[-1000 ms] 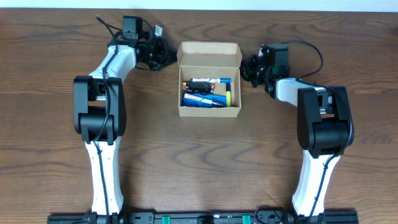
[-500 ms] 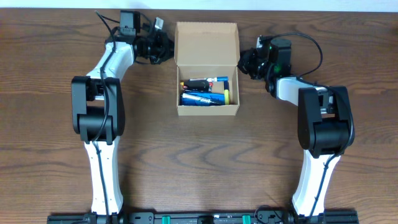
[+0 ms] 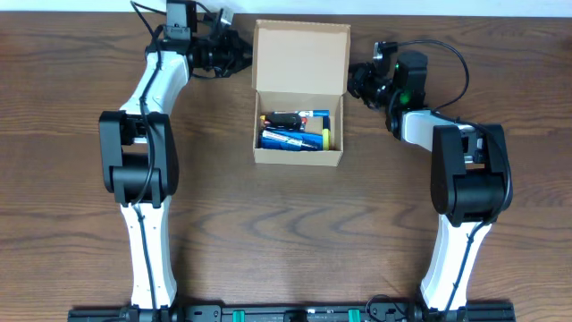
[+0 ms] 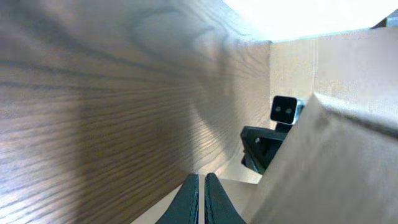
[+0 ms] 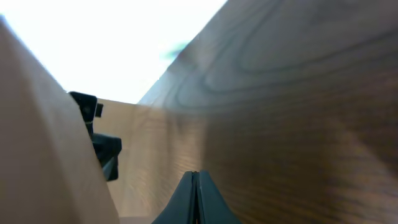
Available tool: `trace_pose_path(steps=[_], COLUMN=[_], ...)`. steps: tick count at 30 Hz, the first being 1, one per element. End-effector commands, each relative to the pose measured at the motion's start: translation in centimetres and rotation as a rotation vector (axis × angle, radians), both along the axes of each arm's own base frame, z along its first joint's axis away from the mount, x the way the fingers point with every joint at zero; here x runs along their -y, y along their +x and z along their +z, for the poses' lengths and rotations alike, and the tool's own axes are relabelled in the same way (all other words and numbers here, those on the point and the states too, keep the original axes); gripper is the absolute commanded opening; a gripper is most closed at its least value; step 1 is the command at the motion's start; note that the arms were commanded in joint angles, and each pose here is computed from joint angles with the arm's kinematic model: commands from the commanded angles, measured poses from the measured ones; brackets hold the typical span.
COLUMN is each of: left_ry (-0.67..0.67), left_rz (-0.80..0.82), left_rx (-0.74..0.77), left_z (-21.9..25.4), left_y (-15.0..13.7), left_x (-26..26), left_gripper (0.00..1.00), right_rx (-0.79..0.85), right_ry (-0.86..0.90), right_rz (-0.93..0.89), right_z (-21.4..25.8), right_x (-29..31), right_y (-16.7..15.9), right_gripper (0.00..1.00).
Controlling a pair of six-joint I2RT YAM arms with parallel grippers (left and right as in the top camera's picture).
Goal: Pack container
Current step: 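Push the lid flap over the box with both grippers to close it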
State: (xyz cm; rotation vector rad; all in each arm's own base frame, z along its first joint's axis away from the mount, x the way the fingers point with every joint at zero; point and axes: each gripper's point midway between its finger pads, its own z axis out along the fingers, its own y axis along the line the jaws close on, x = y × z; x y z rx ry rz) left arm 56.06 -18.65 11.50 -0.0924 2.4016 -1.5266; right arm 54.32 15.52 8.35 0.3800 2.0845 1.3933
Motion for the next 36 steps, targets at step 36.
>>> trace_pose_path(steps=[36], left_ry=[0.261], left_rz=[-0.206], left_rx=[0.315], left_z=[11.0], left_y=[-8.0], left_x=[-2.3], left_gripper=[0.06], right_rx=[0.239], right_ry=[-0.26], right_rz=[0.224], right_z=[12.2], right_x=[-0.1], right_y=[-6.2], right_gripper=[0.02])
